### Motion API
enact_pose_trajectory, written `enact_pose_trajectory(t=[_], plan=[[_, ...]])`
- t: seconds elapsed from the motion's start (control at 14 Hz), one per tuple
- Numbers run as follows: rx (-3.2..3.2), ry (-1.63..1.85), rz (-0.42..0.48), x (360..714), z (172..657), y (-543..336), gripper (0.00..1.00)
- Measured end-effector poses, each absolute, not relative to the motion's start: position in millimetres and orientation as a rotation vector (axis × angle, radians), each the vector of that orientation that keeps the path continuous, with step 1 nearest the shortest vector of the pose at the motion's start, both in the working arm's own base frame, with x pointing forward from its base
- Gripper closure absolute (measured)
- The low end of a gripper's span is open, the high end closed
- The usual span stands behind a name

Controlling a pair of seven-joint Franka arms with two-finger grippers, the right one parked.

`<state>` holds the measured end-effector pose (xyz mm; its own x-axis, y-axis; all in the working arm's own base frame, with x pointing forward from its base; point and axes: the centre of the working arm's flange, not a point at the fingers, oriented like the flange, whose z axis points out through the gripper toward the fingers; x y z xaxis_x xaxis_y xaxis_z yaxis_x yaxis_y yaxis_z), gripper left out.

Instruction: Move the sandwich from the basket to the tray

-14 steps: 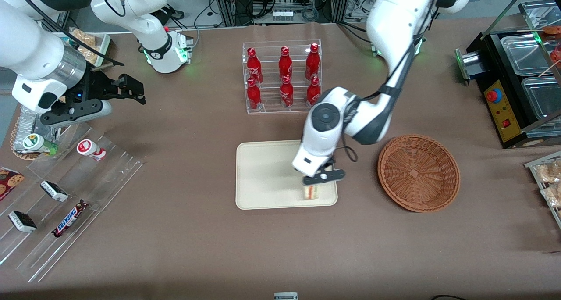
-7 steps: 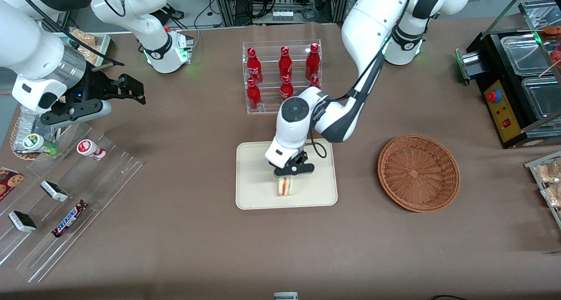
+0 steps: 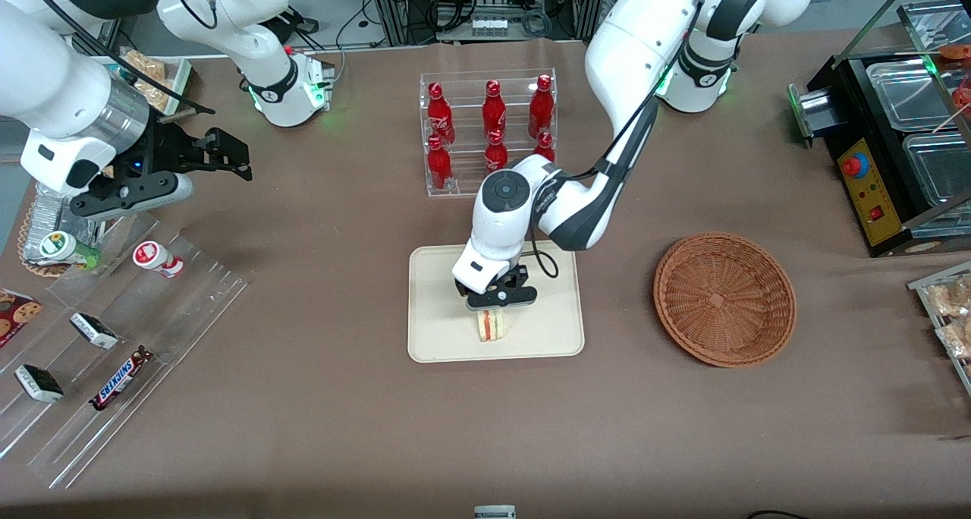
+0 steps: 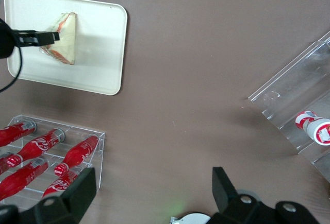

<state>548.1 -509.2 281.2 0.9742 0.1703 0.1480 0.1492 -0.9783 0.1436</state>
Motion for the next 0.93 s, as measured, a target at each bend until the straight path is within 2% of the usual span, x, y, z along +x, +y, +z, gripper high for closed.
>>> enact_pose_trajectory(t=[0.21,0.36,0.5,0.93], plan=[[2.988,0.308,0.253,563,376,-482,0.01],[2.998,0.297,0.256,565,435,-455,0.0],[3.029,0.3,0.231,570,473,-418,0.0],[3.137,0.32,0.071,610,512,-232,0.0]])
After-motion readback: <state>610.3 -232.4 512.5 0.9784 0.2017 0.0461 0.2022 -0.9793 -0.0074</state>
